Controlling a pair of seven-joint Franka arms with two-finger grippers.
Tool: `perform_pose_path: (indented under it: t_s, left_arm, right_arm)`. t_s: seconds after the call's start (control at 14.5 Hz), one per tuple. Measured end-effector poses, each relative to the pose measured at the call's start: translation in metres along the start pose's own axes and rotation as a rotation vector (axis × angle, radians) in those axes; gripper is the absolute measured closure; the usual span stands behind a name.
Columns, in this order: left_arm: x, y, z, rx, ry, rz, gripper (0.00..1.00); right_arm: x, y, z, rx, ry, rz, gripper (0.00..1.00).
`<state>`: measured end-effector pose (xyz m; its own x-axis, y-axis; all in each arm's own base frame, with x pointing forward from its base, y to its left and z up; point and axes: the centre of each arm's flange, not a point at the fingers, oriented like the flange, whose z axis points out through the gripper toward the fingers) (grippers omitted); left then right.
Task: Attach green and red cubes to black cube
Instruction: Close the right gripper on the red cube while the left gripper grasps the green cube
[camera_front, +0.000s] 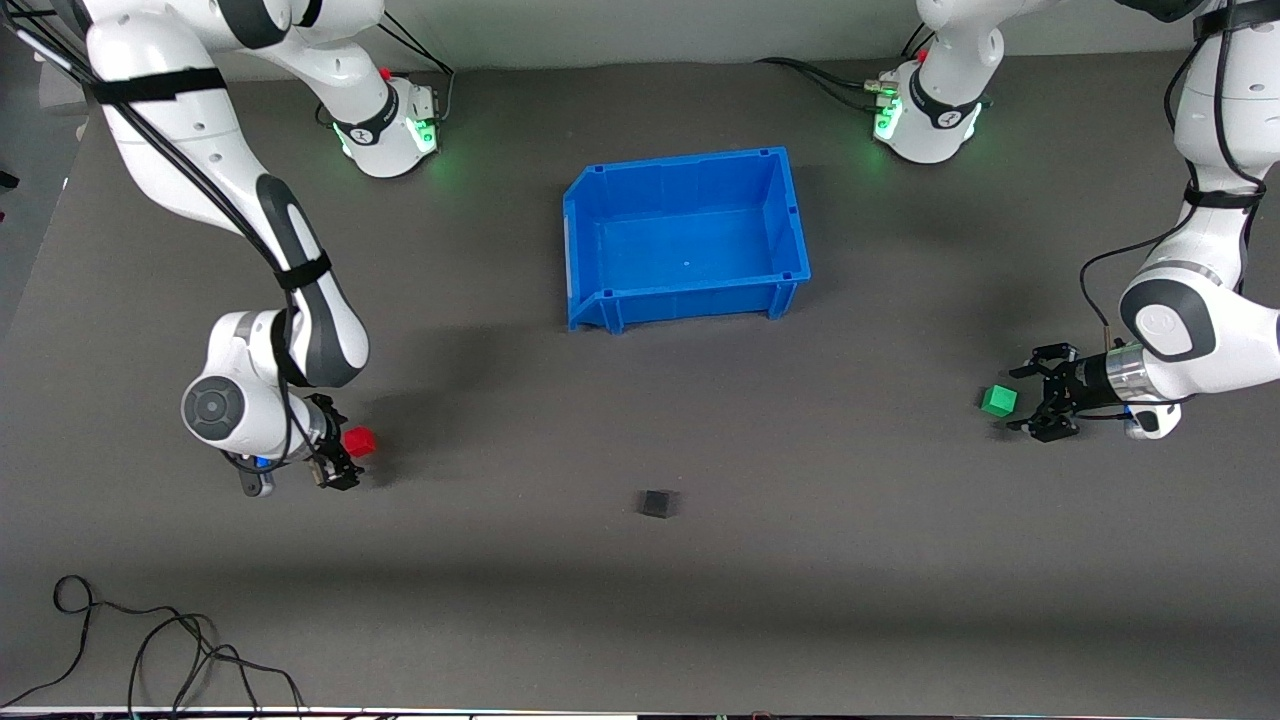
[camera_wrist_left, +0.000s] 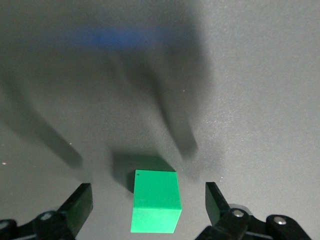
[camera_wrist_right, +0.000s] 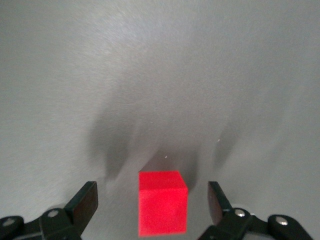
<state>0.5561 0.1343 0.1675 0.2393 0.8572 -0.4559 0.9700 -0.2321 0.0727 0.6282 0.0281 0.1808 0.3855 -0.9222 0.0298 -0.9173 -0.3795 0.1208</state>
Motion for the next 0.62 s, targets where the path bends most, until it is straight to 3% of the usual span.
perform_pose_path:
  t_s: [0.07, 0.21, 0.34, 0.41, 0.62]
  left_arm:
    - [-0.001, 0.0, 0.001, -0.005, -0.005, -0.002, 0.0]
    - [-0.003, -0.003, 0.005, -0.008, -0.014, 0.003, 0.0]
    - [-0.003, -0.003, 0.007, -0.008, -0.017, 0.005, 0.06]
    - [-0.003, -0.003, 0.007, -0.009, -0.017, 0.004, 0.14]
    - [-0.002, -0.003, 0.005, -0.013, -0.016, 0.001, 0.51]
  right_arm:
    - [-0.001, 0.0, 0.005, -0.003, 0.0, -0.001, 0.11]
    - [-0.001, -0.003, 0.004, 0.007, 0.004, -0.003, 0.35]
    - [-0.001, -0.006, -0.001, 0.016, 0.007, -0.005, 0.55]
    - [-0.001, -0.007, -0.002, 0.019, 0.008, -0.005, 0.6]
    - [0.0, -0.008, -0.012, 0.031, 0.009, -0.004, 0.6]
